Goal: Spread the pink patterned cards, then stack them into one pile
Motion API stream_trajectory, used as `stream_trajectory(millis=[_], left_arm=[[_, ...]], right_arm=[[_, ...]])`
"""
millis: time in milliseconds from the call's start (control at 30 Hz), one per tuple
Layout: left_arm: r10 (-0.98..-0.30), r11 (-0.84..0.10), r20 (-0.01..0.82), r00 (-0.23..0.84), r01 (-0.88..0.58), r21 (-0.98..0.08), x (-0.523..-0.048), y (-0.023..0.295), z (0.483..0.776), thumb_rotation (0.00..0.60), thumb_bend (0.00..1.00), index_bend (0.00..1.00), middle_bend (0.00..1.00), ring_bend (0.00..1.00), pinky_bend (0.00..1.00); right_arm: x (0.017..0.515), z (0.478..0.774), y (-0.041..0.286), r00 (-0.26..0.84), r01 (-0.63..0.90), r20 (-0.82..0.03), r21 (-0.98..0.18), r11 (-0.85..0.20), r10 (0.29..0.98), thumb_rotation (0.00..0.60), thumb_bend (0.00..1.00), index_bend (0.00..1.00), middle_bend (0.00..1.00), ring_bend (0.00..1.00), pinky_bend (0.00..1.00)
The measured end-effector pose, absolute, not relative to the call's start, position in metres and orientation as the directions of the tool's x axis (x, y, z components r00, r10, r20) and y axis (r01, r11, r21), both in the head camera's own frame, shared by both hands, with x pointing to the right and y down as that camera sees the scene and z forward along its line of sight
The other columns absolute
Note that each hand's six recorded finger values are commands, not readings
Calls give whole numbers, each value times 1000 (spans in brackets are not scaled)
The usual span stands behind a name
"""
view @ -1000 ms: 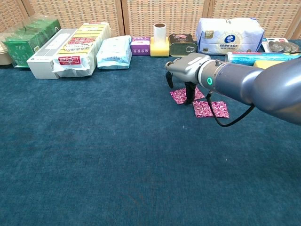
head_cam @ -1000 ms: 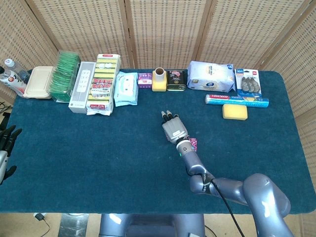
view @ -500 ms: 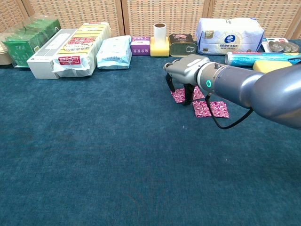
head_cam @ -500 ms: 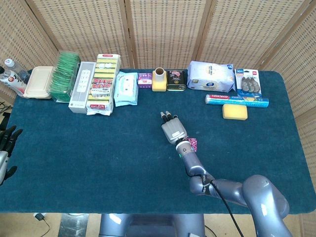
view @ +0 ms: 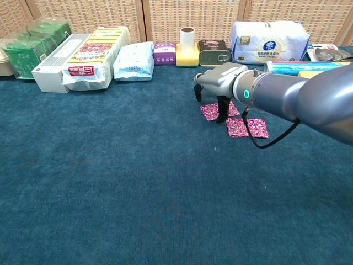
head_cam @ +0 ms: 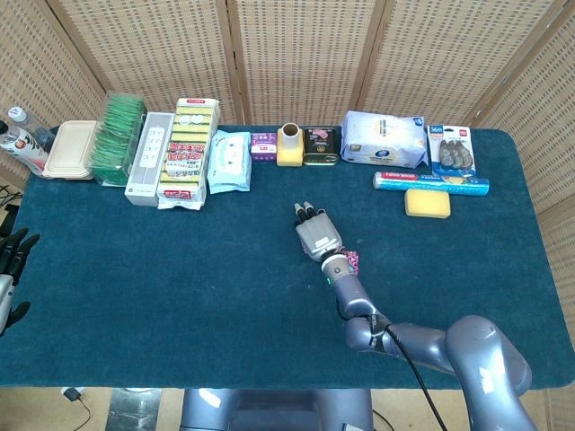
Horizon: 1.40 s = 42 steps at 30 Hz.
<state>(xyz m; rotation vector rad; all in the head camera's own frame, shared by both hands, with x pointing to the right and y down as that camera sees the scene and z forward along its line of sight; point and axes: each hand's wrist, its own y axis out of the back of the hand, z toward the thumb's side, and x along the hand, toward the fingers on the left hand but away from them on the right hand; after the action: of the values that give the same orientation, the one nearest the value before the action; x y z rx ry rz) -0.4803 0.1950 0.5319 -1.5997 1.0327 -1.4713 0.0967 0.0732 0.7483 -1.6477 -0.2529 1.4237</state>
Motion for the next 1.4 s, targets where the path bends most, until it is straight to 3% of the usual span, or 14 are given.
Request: stream_trajectory(millis=[367,833,1400], left_arm=[[-908,-420,419,28,-85,-904,-480,195,532,600,95,0,0,0,78],[-907,-421,420,27,-87,-903,-480,195,532,600,94,0,0,0,78],[-908,-419,418,38,-101,-902,-481,196,529,600,94,0,0,0,78]], right_arm=[[102,748,68,277,-426,-701,-703,-570,658,600,312,246,12,0,254],[99,751,70,286,-427,-693,-711,-559,662,600,331,362,19,0,262],[95,728,69,292,-368,-658,-747,-553,695,600,331,371,19,0,264]])
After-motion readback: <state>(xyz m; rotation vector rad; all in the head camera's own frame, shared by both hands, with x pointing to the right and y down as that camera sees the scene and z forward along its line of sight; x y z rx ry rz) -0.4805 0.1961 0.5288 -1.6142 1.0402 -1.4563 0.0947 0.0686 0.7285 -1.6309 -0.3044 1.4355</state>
